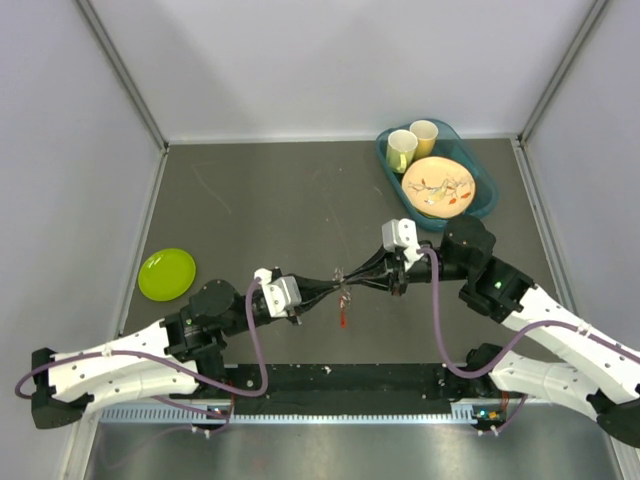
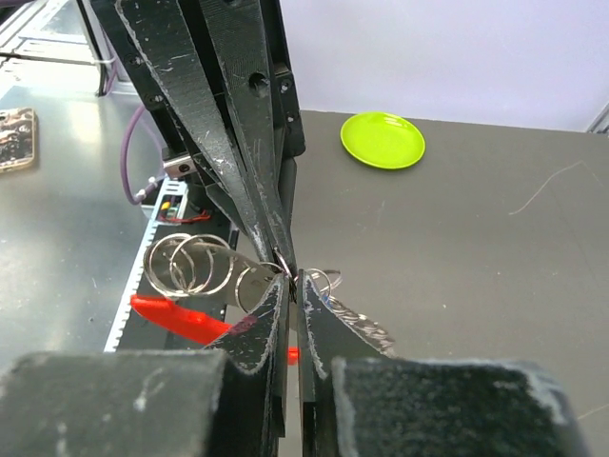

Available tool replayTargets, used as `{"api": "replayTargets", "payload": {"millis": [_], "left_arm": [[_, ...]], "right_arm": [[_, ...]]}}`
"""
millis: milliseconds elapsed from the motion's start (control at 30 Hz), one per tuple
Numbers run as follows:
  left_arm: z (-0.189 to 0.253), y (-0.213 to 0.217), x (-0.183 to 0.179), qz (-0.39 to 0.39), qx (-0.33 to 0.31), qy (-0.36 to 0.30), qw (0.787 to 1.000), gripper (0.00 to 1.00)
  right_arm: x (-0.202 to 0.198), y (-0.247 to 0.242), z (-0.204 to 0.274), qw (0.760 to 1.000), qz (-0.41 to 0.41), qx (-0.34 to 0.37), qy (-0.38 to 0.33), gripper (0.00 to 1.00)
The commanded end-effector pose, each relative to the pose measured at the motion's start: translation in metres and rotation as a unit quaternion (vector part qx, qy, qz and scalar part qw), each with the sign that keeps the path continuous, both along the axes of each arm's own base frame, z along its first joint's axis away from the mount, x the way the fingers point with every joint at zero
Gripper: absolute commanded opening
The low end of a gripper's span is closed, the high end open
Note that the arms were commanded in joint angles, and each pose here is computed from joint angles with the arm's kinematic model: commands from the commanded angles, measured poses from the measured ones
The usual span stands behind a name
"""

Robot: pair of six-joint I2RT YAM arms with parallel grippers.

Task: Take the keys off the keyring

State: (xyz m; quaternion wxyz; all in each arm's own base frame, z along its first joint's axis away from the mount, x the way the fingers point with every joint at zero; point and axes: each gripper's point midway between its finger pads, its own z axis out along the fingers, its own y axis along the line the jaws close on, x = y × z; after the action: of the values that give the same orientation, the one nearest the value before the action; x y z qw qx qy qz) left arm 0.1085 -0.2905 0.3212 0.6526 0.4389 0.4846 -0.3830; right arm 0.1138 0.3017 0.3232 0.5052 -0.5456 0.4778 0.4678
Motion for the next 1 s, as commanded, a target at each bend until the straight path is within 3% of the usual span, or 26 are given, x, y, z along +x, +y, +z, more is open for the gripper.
{"api": "replayTargets", "payload": {"millis": [0,67,100,167,333,633,967], "left_arm": [[0.024,-0.001,0.001,0.004,-0.038,-0.003,0.999,0.00],[0.016,0.000,0.007,0.021,-0.014,0.009,1.000,0.03],[0.012,0.002,0.014,0.039,-0.001,0.012,0.999,0.14],[0.003,0.009,0.020,0.064,0.031,0.022,0.997,0.23],[0.006,0.025,0.021,0.085,0.040,0.044,0.995,0.37],[0.027,0.031,0.020,0.092,0.012,0.085,0.992,0.41],[0.024,-0.004,0.009,0.031,0.046,0.118,0.991,0.34]], "right_arm": [[-0.005,0.000,0.022,0.999,0.002,0.031,-0.033,0.00],[0.000,-0.005,0.020,1.000,-0.024,-0.001,-0.009,0.00],[0.004,-0.007,0.018,0.999,-0.038,-0.018,0.001,0.00],[0.012,-0.008,0.018,0.997,-0.052,-0.053,0.007,0.00],[0.007,-0.018,-0.005,0.989,-0.055,-0.128,0.047,0.00],[0.002,-0.028,-0.023,0.963,-0.046,-0.240,0.111,0.00],[-0.017,-0.024,-0.022,0.951,-0.003,-0.255,0.175,0.00]]}}
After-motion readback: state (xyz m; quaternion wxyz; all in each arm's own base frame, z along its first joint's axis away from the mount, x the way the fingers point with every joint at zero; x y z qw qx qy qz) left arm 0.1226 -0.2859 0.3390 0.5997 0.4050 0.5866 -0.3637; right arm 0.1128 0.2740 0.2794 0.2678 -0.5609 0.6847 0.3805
